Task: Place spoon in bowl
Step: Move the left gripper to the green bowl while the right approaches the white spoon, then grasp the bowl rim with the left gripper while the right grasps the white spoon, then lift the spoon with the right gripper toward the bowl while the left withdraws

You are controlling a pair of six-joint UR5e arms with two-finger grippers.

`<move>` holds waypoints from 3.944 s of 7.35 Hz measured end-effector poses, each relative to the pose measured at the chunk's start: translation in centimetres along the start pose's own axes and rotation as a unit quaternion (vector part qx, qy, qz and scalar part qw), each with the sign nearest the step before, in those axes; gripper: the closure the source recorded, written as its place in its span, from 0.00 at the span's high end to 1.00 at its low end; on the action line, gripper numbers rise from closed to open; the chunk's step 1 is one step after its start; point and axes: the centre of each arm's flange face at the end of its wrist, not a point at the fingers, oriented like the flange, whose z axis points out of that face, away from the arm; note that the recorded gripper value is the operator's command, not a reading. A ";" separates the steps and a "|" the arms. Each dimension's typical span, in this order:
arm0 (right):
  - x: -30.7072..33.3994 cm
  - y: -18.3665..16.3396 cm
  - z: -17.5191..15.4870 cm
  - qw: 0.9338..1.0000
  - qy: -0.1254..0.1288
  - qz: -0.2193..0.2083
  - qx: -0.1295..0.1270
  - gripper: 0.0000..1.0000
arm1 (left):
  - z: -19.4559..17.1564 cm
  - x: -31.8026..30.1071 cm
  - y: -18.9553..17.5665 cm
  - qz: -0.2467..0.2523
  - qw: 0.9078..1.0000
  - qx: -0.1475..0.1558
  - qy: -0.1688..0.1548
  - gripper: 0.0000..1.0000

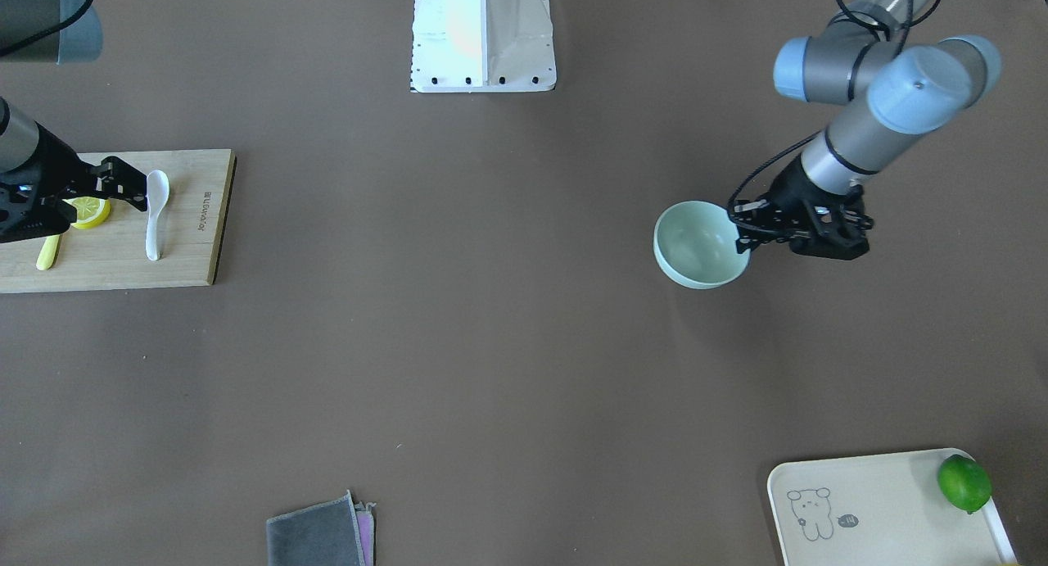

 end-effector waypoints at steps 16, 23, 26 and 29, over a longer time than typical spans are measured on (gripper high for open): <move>-0.7 0.8 6.4 0.999 0.033 0.010 -0.023 0.06 | 6.2 19.9 11.3 -0.019 1.000 0.007 -0.015 0.00; -1.8 -0.5 4.5 1.000 0.017 0.011 -0.008 0.00 | 6.2 20.9 11.8 -0.022 1.000 0.002 -0.009 0.94; -5.1 -2.8 0.9 0.999 -0.014 0.024 0.019 0.00 | 4.5 20.4 11.9 -0.019 1.000 0.002 0.004 0.97; -16.6 -4.6 -1.9 0.995 -0.062 0.068 0.042 0.00 | 1.0 12.1 7.7 0.021 1.000 -0.007 -0.001 0.97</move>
